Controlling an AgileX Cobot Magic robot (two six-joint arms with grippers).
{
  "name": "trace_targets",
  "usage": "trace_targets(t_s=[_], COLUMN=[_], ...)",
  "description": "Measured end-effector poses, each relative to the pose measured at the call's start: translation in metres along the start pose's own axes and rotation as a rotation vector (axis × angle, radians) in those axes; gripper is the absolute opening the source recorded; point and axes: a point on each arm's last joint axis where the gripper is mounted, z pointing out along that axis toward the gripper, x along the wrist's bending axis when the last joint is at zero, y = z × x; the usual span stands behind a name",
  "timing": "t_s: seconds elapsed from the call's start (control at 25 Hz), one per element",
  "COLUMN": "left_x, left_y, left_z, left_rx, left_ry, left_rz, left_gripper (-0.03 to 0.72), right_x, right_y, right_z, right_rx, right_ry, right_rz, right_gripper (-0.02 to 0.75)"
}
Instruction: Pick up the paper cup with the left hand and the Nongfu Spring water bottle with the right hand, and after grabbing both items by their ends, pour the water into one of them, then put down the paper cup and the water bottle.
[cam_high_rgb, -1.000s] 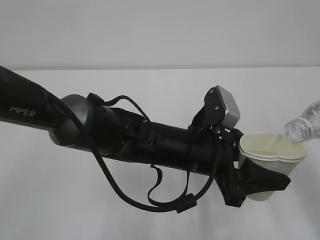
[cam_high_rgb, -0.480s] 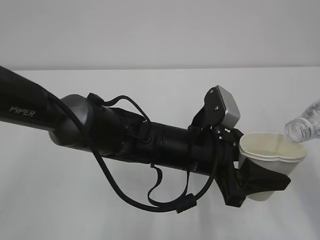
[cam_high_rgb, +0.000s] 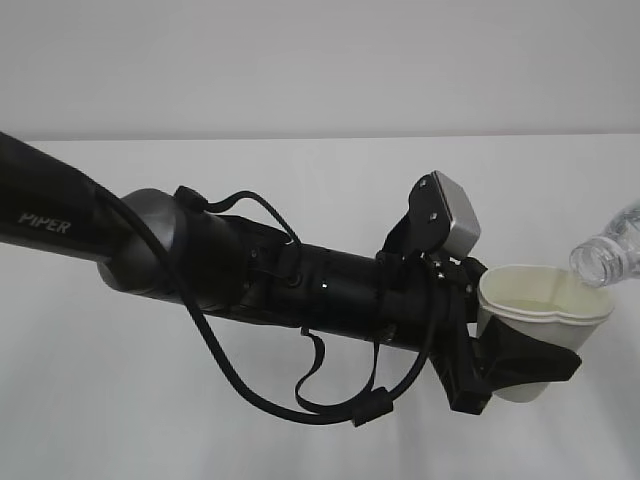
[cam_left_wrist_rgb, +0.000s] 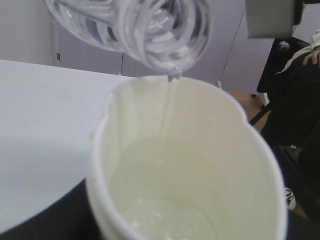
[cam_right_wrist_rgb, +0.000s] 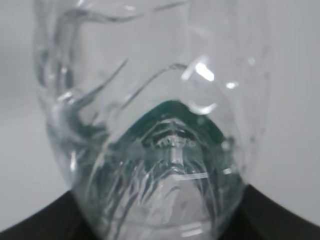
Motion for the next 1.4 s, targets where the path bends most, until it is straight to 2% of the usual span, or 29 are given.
trace_targets(t_s=[1.4], left_x=[-0.0004], left_y=[-0.0004], left_z=[0.0], left_rx=[0.004], left_ry=[-0.004], left_rz=[0.004], left_gripper=[0.414], right_x=[0.0], right_y=[-0.0001], right_z=[0.0], right_rx=[0.002], right_ry=[0.0], right_rz=[-0.004], right_gripper=[0.402])
